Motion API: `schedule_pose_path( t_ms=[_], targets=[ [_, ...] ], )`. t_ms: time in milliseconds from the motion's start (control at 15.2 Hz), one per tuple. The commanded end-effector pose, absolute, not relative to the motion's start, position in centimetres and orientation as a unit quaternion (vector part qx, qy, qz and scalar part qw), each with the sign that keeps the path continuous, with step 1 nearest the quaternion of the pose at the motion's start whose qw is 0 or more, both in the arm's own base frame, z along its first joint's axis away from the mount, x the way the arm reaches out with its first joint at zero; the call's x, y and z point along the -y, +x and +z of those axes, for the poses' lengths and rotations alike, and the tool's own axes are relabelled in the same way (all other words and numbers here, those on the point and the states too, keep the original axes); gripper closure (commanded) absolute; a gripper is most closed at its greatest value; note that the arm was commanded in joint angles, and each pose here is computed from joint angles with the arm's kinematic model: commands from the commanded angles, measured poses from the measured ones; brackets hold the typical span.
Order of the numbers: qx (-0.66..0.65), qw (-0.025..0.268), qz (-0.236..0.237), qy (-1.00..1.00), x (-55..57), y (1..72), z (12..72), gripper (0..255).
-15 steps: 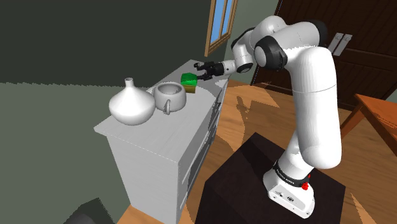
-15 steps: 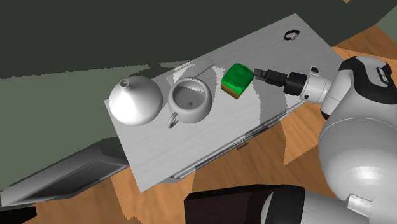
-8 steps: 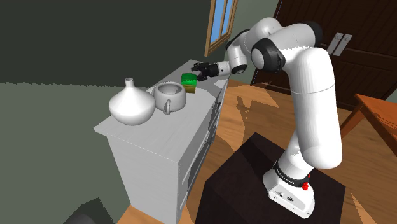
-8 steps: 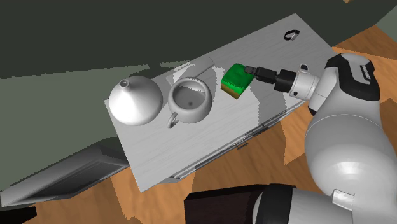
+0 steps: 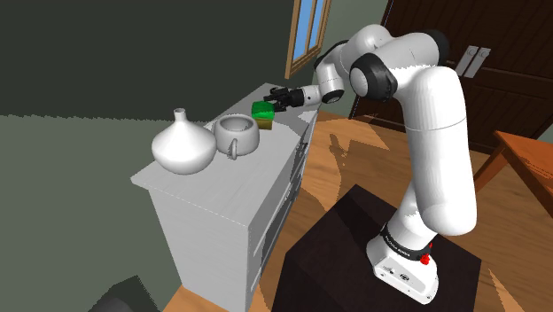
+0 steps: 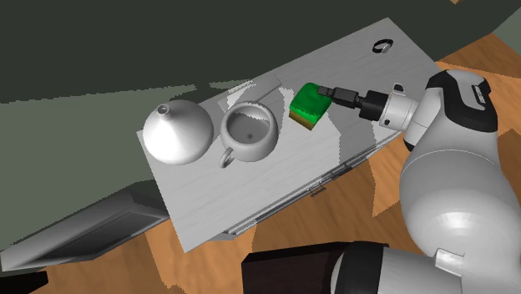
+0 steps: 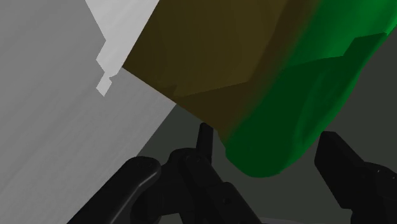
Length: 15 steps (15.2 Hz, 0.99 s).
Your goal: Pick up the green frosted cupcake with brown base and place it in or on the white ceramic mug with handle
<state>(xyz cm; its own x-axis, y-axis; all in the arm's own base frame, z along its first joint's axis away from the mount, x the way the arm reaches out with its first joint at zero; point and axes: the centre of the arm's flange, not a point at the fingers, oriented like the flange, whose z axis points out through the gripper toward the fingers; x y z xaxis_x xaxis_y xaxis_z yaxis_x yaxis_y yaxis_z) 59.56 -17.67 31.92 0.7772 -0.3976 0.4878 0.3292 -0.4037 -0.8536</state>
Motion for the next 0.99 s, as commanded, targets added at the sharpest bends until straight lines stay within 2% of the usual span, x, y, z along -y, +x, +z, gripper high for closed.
schedule_pose_path(
  t_ms=[0,462,924],
  targets=[
    [-0.023,0.545,-0.332,-0.769,17.7,59.5,31.8,255],
    [-0.023,0.545,-0.332,-0.769,17.7,59.5,31.8,255],
    [-0.023,0.545,-0.332,-0.769,17.7,59.5,35.5,255]
  ],
)
